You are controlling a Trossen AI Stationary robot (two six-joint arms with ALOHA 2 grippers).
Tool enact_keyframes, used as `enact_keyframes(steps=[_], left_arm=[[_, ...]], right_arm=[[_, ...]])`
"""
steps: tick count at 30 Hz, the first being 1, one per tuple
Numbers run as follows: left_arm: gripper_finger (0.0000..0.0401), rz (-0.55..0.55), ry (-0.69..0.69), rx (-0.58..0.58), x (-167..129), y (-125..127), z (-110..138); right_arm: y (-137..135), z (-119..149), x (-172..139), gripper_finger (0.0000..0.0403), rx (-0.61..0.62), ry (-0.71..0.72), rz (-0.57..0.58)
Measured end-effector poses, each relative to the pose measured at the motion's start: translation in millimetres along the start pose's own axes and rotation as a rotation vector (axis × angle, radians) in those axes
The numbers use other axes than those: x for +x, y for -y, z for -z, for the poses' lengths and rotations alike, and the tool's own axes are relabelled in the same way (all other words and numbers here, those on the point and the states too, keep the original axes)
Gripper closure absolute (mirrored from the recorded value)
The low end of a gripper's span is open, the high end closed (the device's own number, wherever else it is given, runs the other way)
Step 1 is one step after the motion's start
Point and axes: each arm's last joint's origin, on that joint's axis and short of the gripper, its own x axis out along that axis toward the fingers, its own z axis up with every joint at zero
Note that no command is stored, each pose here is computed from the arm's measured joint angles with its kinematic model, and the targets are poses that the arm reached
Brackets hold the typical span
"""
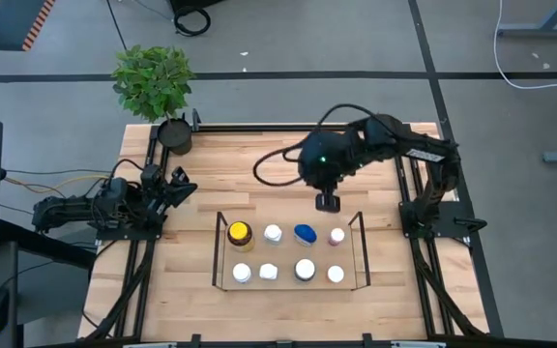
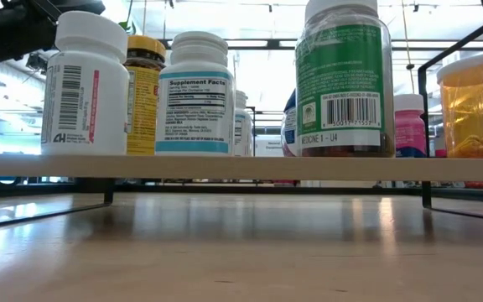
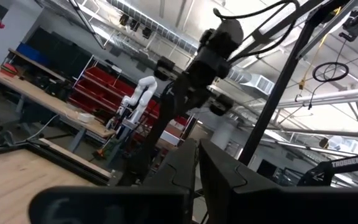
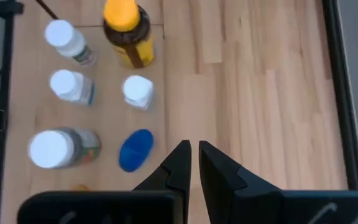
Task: Pick and place medicine bottles onto shelf by color
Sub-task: Return to Home Position
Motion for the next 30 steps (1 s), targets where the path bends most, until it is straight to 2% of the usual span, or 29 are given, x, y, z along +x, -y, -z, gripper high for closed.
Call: enact_keyframes(steps=[3, 6, 10, 19, 25, 30], left_arm=[[0.0373, 0.0, 0.0, 0.0, 0, 0, 0], [0.0367, 0.0, -0.001, 0.001, 0, 0, 0], [0.0362, 0.0, 0.0, 0.001, 0, 0, 0], [0.0374, 0.0, 0.0, 0.0, 0, 0, 0], [0.0371, 0.0, 0.0, 0.001, 0, 0, 0], [0.0363, 0.0, 0.0, 0.001, 0, 0, 0]], right_arm=[[20, 6, 0, 0.0364, -0.001, -0.016, 0.014], [42, 17, -3, 0.0364, 0.049, 0.031, -0.039], [59, 50, 8, 0.0364, 0.131, 0.068, -0.066], [41, 170, 23, 0.0364, 0.37, 0.277, -0.059], [30, 231, 31, 0.0364, 0.51, 0.518, -0.068], [28, 273, 43, 0.0364, 0.57, 0.586, -0.06]])
